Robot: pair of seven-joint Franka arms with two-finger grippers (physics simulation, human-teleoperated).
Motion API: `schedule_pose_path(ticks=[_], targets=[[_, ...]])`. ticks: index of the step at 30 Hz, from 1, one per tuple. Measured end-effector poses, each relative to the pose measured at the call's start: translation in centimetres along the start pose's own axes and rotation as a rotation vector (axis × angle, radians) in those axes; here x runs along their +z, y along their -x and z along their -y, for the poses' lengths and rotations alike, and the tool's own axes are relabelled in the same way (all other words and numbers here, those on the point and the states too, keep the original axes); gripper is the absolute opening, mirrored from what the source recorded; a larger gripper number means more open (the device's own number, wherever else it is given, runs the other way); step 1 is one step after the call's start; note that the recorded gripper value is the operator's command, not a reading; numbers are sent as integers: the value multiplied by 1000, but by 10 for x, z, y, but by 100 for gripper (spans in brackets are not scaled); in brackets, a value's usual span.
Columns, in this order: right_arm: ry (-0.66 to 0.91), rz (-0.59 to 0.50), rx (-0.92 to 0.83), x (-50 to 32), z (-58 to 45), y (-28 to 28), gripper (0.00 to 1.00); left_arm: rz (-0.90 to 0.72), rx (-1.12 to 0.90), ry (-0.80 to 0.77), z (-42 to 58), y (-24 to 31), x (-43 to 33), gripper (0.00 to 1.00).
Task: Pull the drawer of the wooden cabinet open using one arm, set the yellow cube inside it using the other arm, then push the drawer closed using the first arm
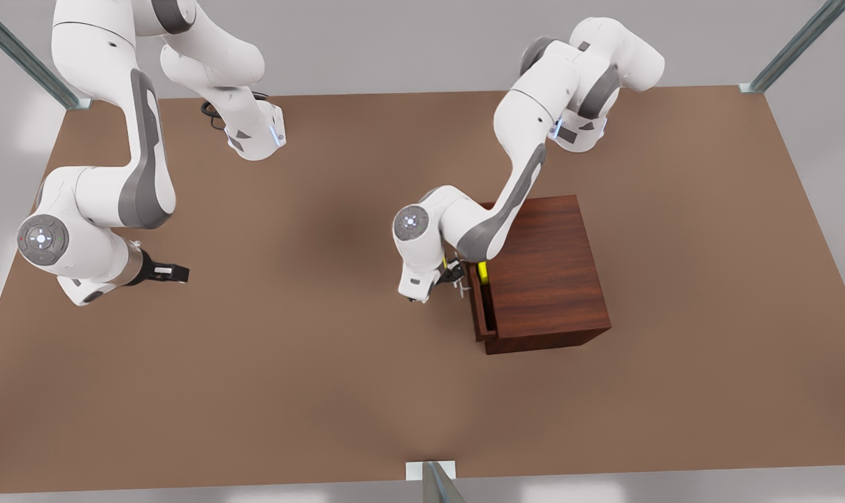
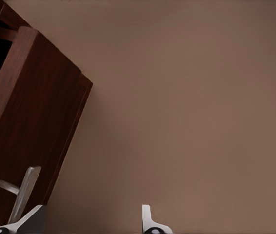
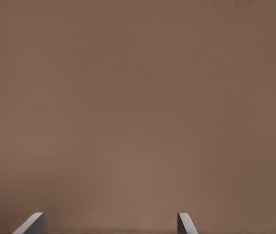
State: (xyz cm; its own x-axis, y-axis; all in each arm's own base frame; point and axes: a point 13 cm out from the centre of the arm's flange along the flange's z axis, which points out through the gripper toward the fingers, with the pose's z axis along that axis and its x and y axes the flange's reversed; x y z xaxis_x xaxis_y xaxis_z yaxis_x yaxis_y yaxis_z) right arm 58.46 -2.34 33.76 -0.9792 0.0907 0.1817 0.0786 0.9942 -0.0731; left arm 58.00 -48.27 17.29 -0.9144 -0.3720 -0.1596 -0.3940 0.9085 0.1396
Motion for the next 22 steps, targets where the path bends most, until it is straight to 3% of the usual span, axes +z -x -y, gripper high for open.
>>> schedule_pose_path(ticks=[9,14,17,18,20,22], targets=[[-1,-2,-54,1,0,0,100,-53,-18,66,-41,36,9,100],[-1,-2,-74,1,0,0,100,-29,-65,-36,-80,70,-143,100],[-1,-3,-83,1,0,0,100,-82,-163,-35,-181,139,-194,100],[-1,-2,-86,1,0,0,100,-136,-218,-17,-244,170,-188,100],[-1,-2,-91,1,0,0,100,-254,-275,24,-363,173,-146,100],[-1,-2,-96,1,0,0,100,-263,-275,-18,-399,201,-129,100]])
